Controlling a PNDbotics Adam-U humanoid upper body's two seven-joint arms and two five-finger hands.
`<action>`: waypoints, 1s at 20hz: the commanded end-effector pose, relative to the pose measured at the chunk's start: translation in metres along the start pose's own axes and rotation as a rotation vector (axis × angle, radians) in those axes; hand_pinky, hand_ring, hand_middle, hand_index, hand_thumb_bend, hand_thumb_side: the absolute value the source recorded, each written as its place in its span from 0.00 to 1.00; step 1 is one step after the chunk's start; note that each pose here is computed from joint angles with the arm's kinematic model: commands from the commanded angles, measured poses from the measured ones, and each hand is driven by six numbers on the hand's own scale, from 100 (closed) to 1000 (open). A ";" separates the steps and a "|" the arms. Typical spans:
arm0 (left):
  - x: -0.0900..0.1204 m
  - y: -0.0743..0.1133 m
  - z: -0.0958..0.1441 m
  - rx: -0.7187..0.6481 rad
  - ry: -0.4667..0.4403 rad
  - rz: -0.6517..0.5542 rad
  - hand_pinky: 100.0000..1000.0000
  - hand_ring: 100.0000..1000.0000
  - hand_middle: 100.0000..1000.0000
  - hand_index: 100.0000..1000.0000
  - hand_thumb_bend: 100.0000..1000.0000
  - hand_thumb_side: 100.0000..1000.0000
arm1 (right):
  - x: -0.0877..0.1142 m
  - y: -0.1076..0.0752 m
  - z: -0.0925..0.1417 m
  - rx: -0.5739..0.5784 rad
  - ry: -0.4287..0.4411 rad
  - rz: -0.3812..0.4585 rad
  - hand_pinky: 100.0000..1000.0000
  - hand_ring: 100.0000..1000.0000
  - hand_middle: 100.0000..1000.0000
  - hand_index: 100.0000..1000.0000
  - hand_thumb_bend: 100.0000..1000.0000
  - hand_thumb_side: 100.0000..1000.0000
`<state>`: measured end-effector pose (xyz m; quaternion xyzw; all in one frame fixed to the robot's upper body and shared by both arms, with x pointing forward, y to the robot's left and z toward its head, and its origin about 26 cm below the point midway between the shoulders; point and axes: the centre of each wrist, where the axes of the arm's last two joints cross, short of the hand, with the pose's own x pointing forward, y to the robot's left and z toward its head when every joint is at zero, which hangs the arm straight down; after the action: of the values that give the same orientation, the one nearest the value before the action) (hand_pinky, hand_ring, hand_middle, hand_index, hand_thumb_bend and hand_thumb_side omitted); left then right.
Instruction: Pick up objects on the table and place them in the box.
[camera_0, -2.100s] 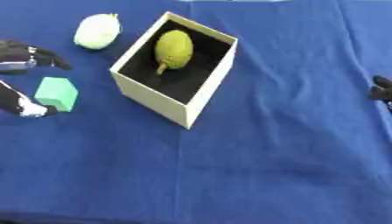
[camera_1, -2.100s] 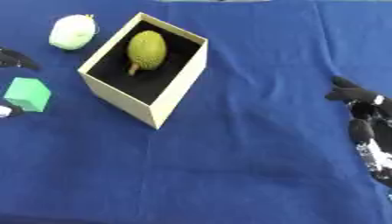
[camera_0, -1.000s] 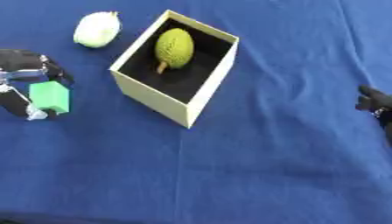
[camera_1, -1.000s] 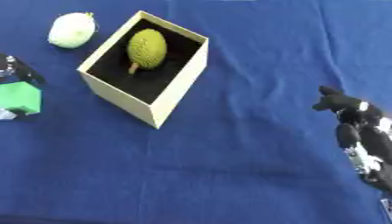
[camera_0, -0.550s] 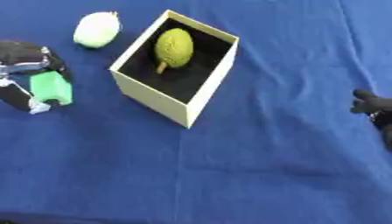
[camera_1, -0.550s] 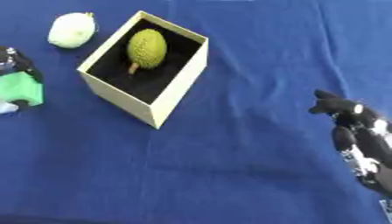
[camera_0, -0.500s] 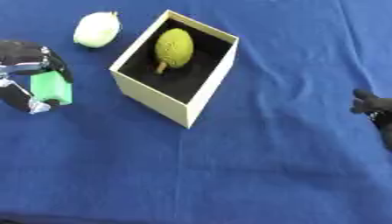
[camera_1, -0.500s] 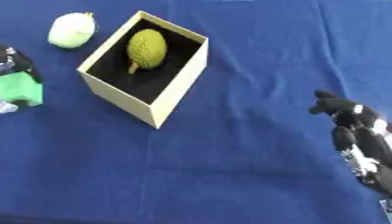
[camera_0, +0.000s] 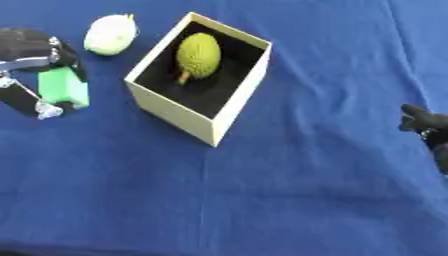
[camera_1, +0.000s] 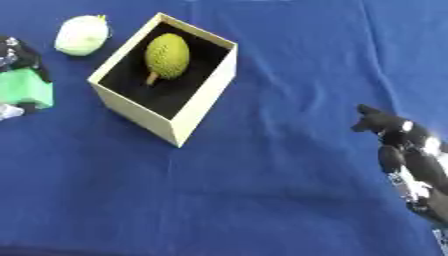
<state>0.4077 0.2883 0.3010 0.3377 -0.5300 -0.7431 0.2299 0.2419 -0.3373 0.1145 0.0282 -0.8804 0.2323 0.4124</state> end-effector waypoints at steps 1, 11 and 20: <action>0.008 0.033 0.001 0.063 -0.046 -0.050 0.56 0.47 0.39 0.67 0.12 0.07 | 0.004 -0.003 0.000 0.005 -0.003 0.015 1.00 1.00 0.67 0.81 0.00 0.45; 0.064 0.102 -0.056 0.138 -0.317 -0.081 0.60 0.48 0.40 0.69 0.00 0.08 | 0.005 -0.003 -0.001 0.016 0.004 0.000 1.00 1.00 0.67 0.81 0.00 0.46; 0.091 0.085 -0.113 0.106 -0.405 0.059 0.62 0.48 0.41 0.70 0.00 0.16 | 0.007 -0.007 -0.004 0.024 -0.069 0.017 1.00 1.00 0.67 0.81 0.00 0.42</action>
<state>0.4303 0.1265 0.3269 0.1802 -0.6347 -0.7355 0.1537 0.2425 -0.3387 0.1165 0.0362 -0.8877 0.2337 0.3950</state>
